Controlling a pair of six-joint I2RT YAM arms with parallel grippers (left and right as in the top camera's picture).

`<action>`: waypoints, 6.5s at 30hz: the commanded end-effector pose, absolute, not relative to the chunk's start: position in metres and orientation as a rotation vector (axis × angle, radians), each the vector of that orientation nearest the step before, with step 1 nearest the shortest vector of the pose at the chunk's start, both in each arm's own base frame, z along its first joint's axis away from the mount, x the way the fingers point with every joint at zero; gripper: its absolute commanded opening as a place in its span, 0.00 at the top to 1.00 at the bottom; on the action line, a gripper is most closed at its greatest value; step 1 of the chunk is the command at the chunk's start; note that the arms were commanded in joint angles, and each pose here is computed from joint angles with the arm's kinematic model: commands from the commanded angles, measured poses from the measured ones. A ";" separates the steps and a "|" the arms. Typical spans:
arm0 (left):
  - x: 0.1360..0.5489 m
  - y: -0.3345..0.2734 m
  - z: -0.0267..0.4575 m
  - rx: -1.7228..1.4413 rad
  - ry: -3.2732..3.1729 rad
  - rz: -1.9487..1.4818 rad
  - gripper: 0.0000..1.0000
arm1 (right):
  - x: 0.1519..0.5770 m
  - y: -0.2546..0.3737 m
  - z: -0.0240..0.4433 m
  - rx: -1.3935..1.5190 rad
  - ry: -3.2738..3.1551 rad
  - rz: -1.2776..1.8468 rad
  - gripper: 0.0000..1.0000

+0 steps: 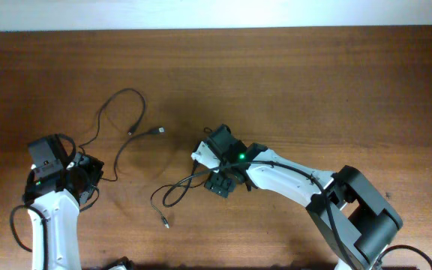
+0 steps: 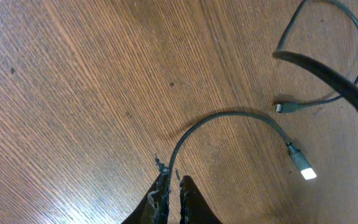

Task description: Untangle cables

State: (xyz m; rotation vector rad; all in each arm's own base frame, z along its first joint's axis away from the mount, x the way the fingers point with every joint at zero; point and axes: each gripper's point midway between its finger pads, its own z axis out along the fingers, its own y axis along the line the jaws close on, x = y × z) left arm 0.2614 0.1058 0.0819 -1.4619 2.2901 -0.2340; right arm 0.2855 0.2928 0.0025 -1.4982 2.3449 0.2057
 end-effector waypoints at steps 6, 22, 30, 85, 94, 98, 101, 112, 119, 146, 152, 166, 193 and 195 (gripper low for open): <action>0.242 0.104 0.075 -1.515 2.345 -0.173 1.00 | 0.384 0.223 0.053 -1.103 2.398 -0.221 0.96; 0.226 0.083 0.069 -1.563 2.432 -0.261 1.00 | 0.507 -0.327 0.084 0.229 2.262 -0.520 0.96; 0.340 -0.091 0.169 -0.404 2.280 -1.062 1.00 | 0.545 -0.254 0.215 0.267 2.080 0.091 0.01; 0.153 -0.224 0.099 0.612 2.856 -1.575 0.01 | 0.293 0.126 0.154 -0.362 3.092 0.732 0.02; 0.260 -0.202 0.098 0.358 2.600 -1.348 0.01 | 0.295 0.126 0.154 -0.364 3.083 0.725 0.02; 0.241 -0.124 0.033 -0.428 3.052 -0.640 0.01 | 0.299 0.127 0.154 -0.346 3.073 0.728 0.01; 0.223 -0.135 0.038 -0.267 3.109 -0.763 0.01 | 0.303 0.128 0.154 -0.350 3.054 0.725 0.02; 0.364 -0.013 0.130 -0.634 2.499 -0.863 0.01 | 0.249 0.234 0.099 -0.689 3.043 0.813 0.01; 0.362 0.028 0.129 -0.775 2.446 -0.821 0.01 | 0.280 0.263 0.031 -0.863 2.675 0.283 0.87; 0.362 0.028 0.129 -0.777 2.446 -0.821 0.01 | 0.372 0.057 -0.043 0.425 3.061 -0.102 0.96; 0.362 0.028 0.129 -0.776 2.446 -0.821 0.01 | 0.488 -0.094 0.015 0.142 2.682 -0.164 0.96; 0.362 0.028 0.129 -0.776 2.446 -0.821 0.01 | 0.507 -0.205 0.068 0.510 2.484 -0.268 0.02; 0.362 0.028 0.129 -0.776 2.446 -0.821 0.01 | 0.178 -0.042 0.350 0.662 2.464 0.091 0.01; 0.362 0.028 0.129 -0.777 2.446 -0.821 0.01 | 0.164 -0.036 0.337 0.645 2.479 0.096 0.01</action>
